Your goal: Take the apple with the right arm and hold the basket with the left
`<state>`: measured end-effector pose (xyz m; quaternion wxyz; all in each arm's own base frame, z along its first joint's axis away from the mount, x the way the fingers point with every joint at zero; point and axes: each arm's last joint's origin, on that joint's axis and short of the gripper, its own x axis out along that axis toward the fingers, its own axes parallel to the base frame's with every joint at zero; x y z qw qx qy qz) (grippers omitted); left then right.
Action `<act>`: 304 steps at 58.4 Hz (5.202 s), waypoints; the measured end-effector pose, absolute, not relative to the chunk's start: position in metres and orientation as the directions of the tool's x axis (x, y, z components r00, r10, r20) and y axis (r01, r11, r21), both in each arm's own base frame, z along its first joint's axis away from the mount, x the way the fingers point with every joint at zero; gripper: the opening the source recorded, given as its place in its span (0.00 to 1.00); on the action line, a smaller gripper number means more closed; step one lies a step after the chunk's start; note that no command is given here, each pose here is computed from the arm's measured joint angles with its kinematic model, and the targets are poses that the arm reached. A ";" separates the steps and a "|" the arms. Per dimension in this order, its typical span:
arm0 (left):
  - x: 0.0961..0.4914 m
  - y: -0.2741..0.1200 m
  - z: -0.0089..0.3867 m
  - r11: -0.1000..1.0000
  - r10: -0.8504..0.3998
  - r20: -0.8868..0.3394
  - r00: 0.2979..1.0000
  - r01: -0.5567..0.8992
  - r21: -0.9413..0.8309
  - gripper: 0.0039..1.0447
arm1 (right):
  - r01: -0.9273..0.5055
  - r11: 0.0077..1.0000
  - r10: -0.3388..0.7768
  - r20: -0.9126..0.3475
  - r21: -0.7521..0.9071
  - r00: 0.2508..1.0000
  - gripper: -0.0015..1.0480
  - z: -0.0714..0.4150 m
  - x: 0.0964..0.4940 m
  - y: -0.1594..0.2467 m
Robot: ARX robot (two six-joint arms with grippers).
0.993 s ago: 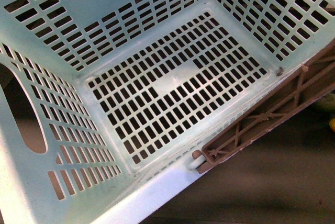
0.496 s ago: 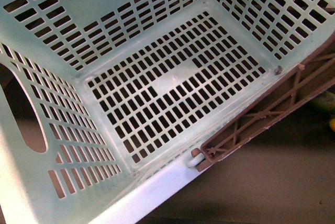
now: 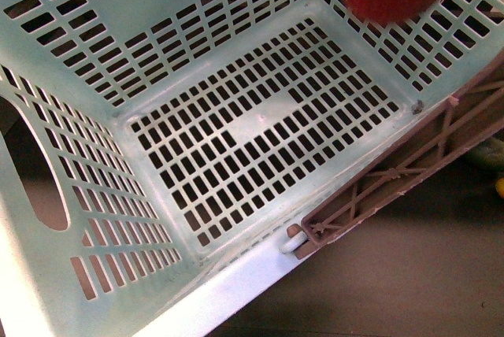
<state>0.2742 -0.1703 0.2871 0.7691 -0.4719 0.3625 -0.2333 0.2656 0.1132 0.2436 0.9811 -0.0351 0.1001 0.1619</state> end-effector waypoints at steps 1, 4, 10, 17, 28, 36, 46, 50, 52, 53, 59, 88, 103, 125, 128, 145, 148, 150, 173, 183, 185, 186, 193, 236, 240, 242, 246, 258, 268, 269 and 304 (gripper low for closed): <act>0.274 -0.170 0.287 0.446 -0.700 -0.337 0.629 0.017 -0.895 0.15 | -0.317 0.948 0.303 -0.205 -0.038 0.931 0.91 0.244 0.266 0.112; 0.274 -0.170 0.287 0.446 -0.700 -0.337 0.629 0.016 -0.895 0.15 | -0.297 0.954 0.284 -0.196 -0.040 0.939 0.91 0.245 0.267 0.109; 0.274 -0.171 0.286 0.447 -0.706 -0.339 0.621 0.020 -0.894 0.15 | -0.224 0.974 0.214 -0.164 -0.044 0.963 0.92 0.252 0.268 0.097; 0.274 -0.171 0.286 0.446 -0.702 -0.340 0.625 0.014 -0.895 0.15 | -0.117 0.992 0.111 -0.129 -0.044 0.985 0.92 0.260 0.265 0.077; 0.275 -0.170 0.286 0.450 -0.696 -0.340 0.633 0.015 -0.893 0.15 | 0.052 0.997 -0.057 -0.093 -0.051 0.994 0.92 0.268 0.248 0.042; 0.275 -0.170 0.286 0.448 -0.701 -0.339 0.628 0.017 -0.894 0.15 | 0.113 0.993 -0.116 -0.074 -0.045 0.990 0.87 0.264 0.230 0.019; 0.275 -0.170 0.286 0.449 -0.698 -0.339 0.631 0.017 -0.893 0.15 | -0.008 1.000 0.008 0.004 -0.013 1.000 0.59 0.242 0.205 0.014; 0.275 -0.170 0.287 0.447 -0.701 -0.338 0.628 0.018 -0.894 0.15 | -0.016 1.000 0.016 -0.007 -0.013 1.000 0.49 0.232 0.198 0.010; 0.275 -0.170 0.287 0.447 -0.701 -0.338 0.628 0.018 -0.894 0.15 | -0.023 1.000 0.023 -0.010 -0.013 1.000 0.43 0.227 0.194 0.006; 0.275 -0.170 0.287 0.447 -0.701 -0.339 0.628 0.017 -0.895 0.15 | -0.019 1.000 0.019 -0.011 -0.012 1.000 0.42 0.225 0.193 0.005; 0.275 -0.170 0.287 0.443 -0.702 -0.338 0.626 0.013 -0.896 0.15 | 0.002 1.000 -0.002 -0.012 -0.011 1.000 0.27 0.216 0.184 0.001; 0.275 -0.170 0.287 0.445 -0.702 -0.338 0.627 0.016 -0.895 0.15 | 0.001 1.000 -0.001 -0.009 -0.007 1.000 0.02 0.187 0.148 0.000; 0.275 -0.170 0.287 0.447 -0.697 -0.339 0.632 0.014 -0.894 0.15 | 0.001 1.000 -0.001 -0.008 -0.007 1.000 0.02 0.180 0.137 0.000; 0.275 -0.170 0.287 0.447 -0.700 -0.339 0.629 0.016 -0.894 0.15 | 0.000 1.000 0.000 0.013 -0.007 1.000 0.02 0.172 0.125 0.000; 0.275 -0.170 0.287 0.448 -0.699 -0.338 0.630 0.017 -0.894 0.15 | 0.001 1.000 -0.001 0.014 -0.007 1.000 0.02 0.172 0.123 0.000; 0.275 -0.170 0.287 0.447 -0.700 -0.339 0.629 0.016 -0.894 0.15 | 0.001 1.000 -0.001 0.019 -0.007 1.000 0.02 0.173 0.116 0.000; 0.275 -0.170 0.287 0.448 -0.700 -0.339 0.629 0.017 -0.894 0.15 | 0.001 1.000 -0.001 0.019 -0.007 1.000 0.02 0.173 0.115 0.000; 0.275 -0.170 0.287 0.448 -0.700 -0.338 0.629 0.017 -0.894 0.15 | 0.001 1.000 -0.001 0.019 -0.007 1.000 0.02 0.173 0.115 0.000; 0.275 -0.170 0.287 0.447 -0.700 -0.338 0.629 0.017 -0.894 0.15 | 0.002 1.000 -0.002 -0.015 -0.006 1.000 0.02 0.167 0.100 0.000; 0.275 -0.170 0.287 0.447 -0.701 -0.338 0.628 0.017 -0.894 0.15 | 0.001 1.000 -0.001 0.010 -0.007 1.000 0.02 0.169 0.097 0.000; 0.275 -0.170 0.286 0.447 -0.701 -0.339 0.627 0.016 -0.895 0.15 | 0.001 1.000 -0.001 0.011 -0.007 1.000 0.02 0.169 0.097 0.000; 0.275 -0.170 0.286 0.446 -0.701 -0.339 0.627 0.015 -0.895 0.15 | 0.001 1.000 -0.001 0.011 -0.007 1.000 0.02 0.169 0.097 0.000; 0.275 -0.170 0.287 0.448 -0.698 -0.339 0.630 0.016 -0.894 0.15 | 0.001 1.000 -0.001 0.012 -0.007 1.000 0.16 0.169 0.097 0.000; 0.277 -0.168 0.286 0.476 -0.579 -0.351 0.736 -0.044 -0.879 0.15 | 0.001 1.000 -0.001 0.013 -0.006 1.000 0.92 0.169 0.097 0.000; 0.280 -0.163 0.287 0.480 -0.551 -0.348 0.759 -0.053 -0.876 0.15 | 0.001 1.000 -0.001 0.013 -0.005 1.000 0.92 0.169 0.097 0.000; 0.282 -0.160 0.287 0.479 -0.539 -0.346 0.768 -0.059 -0.876 0.15 | 0.001 1.000 -0.001 0.013 -0.005 1.000 0.92 0.169 0.097 0.000; 0.287 -0.152 0.288 0.470 -0.513 -0.337 0.789 -0.070 -0.880 0.15 | 0.001 1.000 -0.001 0.013 -0.006 1.000 0.92 0.169 0.097 0.000; 0.300 -0.115 0.285 0.378 -0.422 -0.306 0.853 -0.141 -0.915 0.15 | 0.001 1.000 -0.001 0.013 -0.006 1.000 0.92 0.169 0.097 0.000; 0.312 -0.061 0.265 0.289 -0.294 -0.331 0.897 -0.246 -0.925 0.15 | 0.001 1.000 -0.001 0.013 -0.005 1.000 0.92 0.169 0.097 0.000; 0.313 -0.058 0.264 0.282 -0.286 -0.333 0.899 -0.253 -0.925 0.15 | 0.001 1.000 -0.001 0.013 -0.005 1.000 0.92 0.169 0.097 0.000; 0.351 0.005 0.184 0.095 -0.048 -0.523 0.851 -0.517 -0.850 0.15 | 0.001 1.000 -0.001 0.014 -0.003 1.000 0.92 0.169 0.097 0.000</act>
